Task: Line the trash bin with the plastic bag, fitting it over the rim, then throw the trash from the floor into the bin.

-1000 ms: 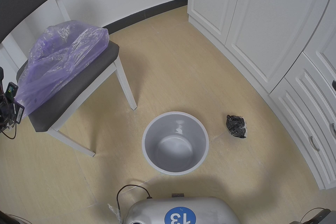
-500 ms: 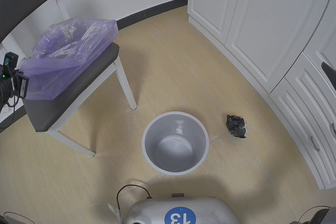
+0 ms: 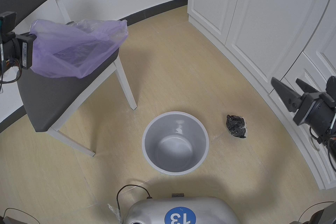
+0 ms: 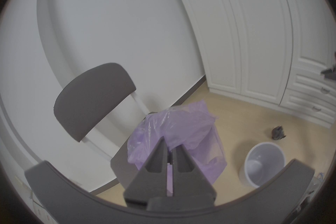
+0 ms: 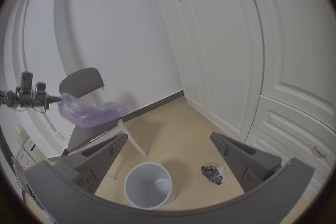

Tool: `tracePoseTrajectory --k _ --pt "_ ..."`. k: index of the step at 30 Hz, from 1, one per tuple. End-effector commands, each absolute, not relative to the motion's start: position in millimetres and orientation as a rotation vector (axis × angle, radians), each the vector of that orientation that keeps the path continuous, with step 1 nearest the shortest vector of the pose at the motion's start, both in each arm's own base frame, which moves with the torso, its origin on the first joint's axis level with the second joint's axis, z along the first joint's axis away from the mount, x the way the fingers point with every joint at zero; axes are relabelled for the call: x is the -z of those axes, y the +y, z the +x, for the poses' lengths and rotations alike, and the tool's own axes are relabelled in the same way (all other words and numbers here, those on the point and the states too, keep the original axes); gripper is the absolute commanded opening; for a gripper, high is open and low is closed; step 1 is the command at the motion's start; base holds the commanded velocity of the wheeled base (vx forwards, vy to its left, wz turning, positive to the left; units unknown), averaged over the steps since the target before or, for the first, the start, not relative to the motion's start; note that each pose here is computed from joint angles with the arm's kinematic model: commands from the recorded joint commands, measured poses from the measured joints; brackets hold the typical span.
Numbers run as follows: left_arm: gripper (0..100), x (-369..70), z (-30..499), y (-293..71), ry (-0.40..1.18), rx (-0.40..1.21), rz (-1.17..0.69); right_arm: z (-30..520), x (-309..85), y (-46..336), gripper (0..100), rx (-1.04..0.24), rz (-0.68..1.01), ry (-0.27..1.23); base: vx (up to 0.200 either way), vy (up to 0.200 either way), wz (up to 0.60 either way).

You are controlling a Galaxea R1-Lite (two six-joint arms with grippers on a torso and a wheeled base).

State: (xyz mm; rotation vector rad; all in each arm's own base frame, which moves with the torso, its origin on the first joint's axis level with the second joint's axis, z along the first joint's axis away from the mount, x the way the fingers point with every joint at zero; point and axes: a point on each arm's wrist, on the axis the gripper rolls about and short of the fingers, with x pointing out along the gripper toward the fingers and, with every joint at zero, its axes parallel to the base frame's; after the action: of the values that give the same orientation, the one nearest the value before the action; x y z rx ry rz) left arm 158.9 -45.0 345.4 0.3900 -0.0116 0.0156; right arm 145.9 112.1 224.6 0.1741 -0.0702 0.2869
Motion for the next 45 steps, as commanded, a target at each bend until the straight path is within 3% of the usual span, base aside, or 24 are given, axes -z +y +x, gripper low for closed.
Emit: tracePoseTrajectory --k 1,13,18,30,45 --pt "0 -360 139 -49 -0.083 0.04 0.362 160 -209 139 100 -0.334 0.141 -0.013 0.0 0.0 0.0" --pt "0 -365 119 -61 -0.138 0.166 0.34 210 -187 187 100 -0.334 0.146 -0.008 0.0 0.0 0.0" --pt "0 -366 114 -62 -0.156 0.185 0.335 231 -184 208 100 -0.334 0.221 -0.041 0.0 0.0 0.0" --pt "0 -368 107 -63 -0.179 0.22 0.324 263 -134 266 100 -0.385 0.294 0.069 0.0 0.0 0.0" --pt "0 -372 97 -60 -0.209 0.243 0.309 303 -106 309 100 -0.381 0.346 0.103 0.0 0.0 0.0"
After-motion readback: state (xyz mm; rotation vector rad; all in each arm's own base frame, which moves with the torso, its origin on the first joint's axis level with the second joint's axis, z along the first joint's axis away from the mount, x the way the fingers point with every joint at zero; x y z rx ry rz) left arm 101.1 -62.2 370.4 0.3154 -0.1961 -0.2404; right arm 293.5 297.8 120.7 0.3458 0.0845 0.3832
